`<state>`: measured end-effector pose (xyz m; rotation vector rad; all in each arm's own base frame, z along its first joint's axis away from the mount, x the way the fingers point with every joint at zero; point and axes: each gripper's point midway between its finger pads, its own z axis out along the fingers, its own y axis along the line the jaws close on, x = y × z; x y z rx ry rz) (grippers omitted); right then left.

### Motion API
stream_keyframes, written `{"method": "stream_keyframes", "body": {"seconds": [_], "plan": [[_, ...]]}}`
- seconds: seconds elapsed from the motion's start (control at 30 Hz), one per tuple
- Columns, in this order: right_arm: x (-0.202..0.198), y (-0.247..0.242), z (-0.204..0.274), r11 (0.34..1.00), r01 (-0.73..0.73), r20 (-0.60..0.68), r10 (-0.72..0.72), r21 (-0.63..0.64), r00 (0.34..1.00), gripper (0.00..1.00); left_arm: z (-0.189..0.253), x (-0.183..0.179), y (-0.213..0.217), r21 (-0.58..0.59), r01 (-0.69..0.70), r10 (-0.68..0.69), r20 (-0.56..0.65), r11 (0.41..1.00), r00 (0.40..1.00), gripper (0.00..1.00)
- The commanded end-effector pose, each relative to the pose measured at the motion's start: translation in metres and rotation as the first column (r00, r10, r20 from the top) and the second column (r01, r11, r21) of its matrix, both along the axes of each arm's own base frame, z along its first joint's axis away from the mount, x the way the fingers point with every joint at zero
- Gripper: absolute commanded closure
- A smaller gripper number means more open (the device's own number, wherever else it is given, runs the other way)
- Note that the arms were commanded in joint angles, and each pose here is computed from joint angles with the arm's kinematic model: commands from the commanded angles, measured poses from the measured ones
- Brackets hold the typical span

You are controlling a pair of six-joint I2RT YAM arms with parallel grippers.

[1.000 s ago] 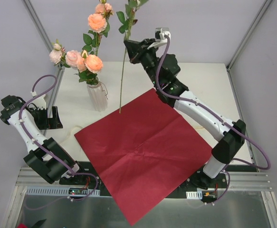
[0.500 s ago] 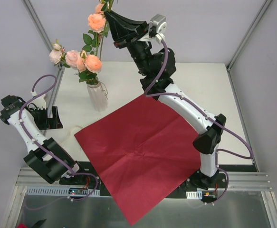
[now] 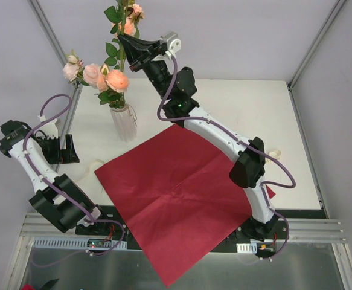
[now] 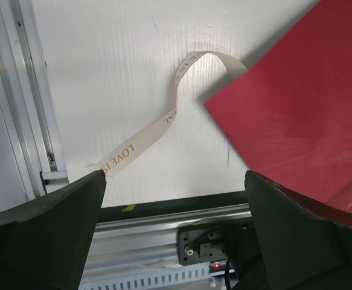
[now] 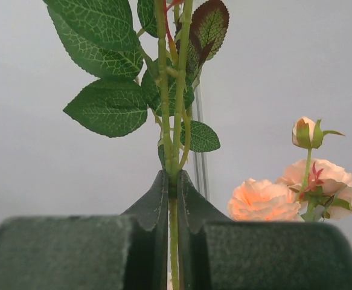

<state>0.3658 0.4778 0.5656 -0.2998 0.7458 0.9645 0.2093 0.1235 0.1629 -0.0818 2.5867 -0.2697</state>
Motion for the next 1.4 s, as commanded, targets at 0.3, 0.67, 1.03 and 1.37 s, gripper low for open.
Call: {"method": "stream_keyframes", "body": {"seconds": [0.3, 0.67, 1.03, 1.37], "plan": [[0.013, -0.005, -0.004, 0.999, -0.011, -0.055, 0.014, 0.042, 0.998, 0.99, 0.009, 0.001, 0.003, 0.000, 0.006, -0.006, 0.007, 1.000, 1.000, 0.01], [0.012, 0.049, -0.105, 0.947, -0.203, -0.306, 0.122, -0.249, 0.944, 0.99, 0.007, 0.003, -0.001, -0.034, -0.004, 0.004, 0.007, 0.999, 1.000, 0.01], [0.014, 0.022, -0.157, 0.870, -0.269, -0.511, 0.024, -0.413, 0.859, 0.10, 0.011, 0.003, -0.002, -0.031, -0.011, 0.012, 0.023, 0.999, 1.000, 0.01], [-0.005, -0.071, -0.228, 0.754, -0.311, -0.685, -0.243, -0.579, 0.687, 0.04, 0.008, 0.009, -0.010, -0.109, -0.020, 0.024, 0.034, 0.994, 0.999, 0.01]]}}
